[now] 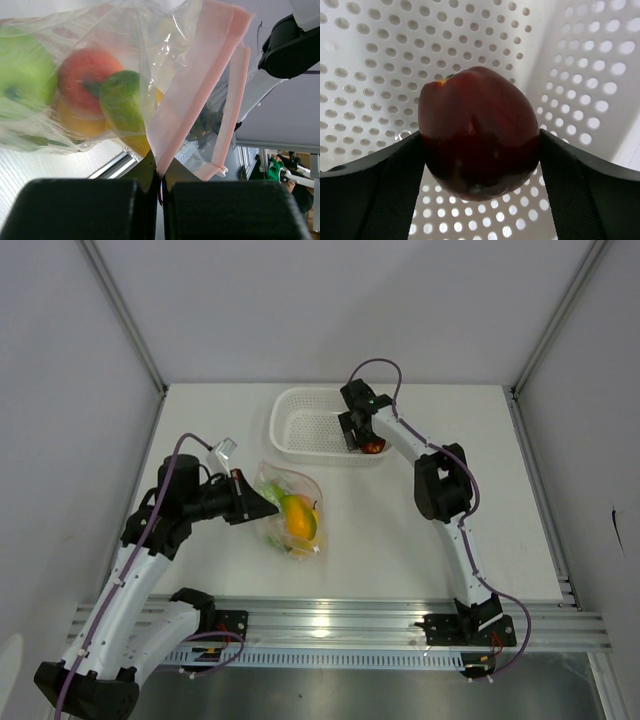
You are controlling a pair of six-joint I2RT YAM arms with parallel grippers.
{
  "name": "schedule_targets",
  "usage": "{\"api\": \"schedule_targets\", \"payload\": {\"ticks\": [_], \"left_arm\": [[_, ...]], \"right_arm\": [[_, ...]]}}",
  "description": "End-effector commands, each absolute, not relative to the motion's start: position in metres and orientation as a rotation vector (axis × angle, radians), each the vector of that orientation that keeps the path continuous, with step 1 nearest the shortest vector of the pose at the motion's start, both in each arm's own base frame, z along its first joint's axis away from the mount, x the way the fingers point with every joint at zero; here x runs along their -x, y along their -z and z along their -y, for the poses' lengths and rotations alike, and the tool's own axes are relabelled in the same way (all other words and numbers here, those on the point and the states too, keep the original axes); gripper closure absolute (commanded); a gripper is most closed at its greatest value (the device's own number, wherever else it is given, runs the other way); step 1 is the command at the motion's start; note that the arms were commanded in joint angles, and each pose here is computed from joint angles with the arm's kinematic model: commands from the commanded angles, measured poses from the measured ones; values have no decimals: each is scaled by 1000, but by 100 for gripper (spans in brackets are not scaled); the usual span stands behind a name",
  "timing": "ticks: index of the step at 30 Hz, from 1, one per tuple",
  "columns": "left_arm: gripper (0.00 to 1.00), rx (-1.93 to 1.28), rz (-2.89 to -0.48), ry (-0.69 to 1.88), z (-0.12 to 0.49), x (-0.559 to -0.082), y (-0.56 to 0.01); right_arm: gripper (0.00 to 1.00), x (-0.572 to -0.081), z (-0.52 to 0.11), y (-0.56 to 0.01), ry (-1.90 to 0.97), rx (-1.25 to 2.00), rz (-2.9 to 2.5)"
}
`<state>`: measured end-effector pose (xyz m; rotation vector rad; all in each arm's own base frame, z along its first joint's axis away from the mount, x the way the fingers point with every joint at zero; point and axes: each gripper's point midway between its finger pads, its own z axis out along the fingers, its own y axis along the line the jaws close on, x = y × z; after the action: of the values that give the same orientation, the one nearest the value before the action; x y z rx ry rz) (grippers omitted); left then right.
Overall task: Place the food in the zip-top bag and seal the zipper
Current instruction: Pick up the fake fruit from the bin.
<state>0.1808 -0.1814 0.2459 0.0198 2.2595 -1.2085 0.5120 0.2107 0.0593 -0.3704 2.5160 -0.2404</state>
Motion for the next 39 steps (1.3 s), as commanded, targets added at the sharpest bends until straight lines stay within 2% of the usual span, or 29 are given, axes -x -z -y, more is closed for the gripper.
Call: {"api": "schedule_targets", "payload": {"ticks": [1, 6, 7, 8, 9, 14, 16, 17, 22, 25, 26, 28, 29, 34, 39], "left_arm": [[99, -39, -2246, 1220, 182, -177, -248], [99, -36, -2250, 1219, 182, -177, -248], [99, -37, -2246, 1217, 182, -178, -249], [99, -37, -2246, 1217, 182, -178, -249], [99, -37, -2246, 1217, 182, -177, -249], [99, -37, -2244, 1216, 182, -178, -250], [99, -36, -2246, 1215, 182, -178, -250], [99, -36, -2247, 1215, 182, -178, -250], [99, -28, -2252, 1220, 183, -180, -248], [99, -31, -2255, 1226, 184, -181, -247], [100, -37, -2246, 1226, 184, -181, -251], [100, -35, -2246, 1223, 184, -182, -250], [99, -38, -2245, 1224, 184, -182, -250], [99, -44, -2247, 1222, 184, -181, -250], [99, -51, -2240, 1229, 185, -182, -251]], "right_arm": [[12, -525, -216, -62, 191, 347, -2486], [32, -533, -222, -73, 154, 336, -2450], [40, -535, -224, -78, 143, 336, -2437], [57, -537, -224, -84, 136, 328, -2423], [63, -540, -226, -93, 125, 320, -2401], [87, -553, -238, -158, 39, 277, -2283], [90, -549, -244, -197, -16, 264, -2220], [96, -544, -249, -211, -34, 269, -2195], [99, -498, -271, -319, -160, 285, -1996], [100, -460, -295, -348, -242, 343, -1937], [100, -443, -294, -376, -275, 338, -1882], [100, -409, -316, -381, -313, 398, -1863], [100, -391, -313, -406, -333, 384, -1808], [99, -299, -357, -410, -478, 570, -1754], [97, -239, -376, -401, -591, 664, -1749]]}}
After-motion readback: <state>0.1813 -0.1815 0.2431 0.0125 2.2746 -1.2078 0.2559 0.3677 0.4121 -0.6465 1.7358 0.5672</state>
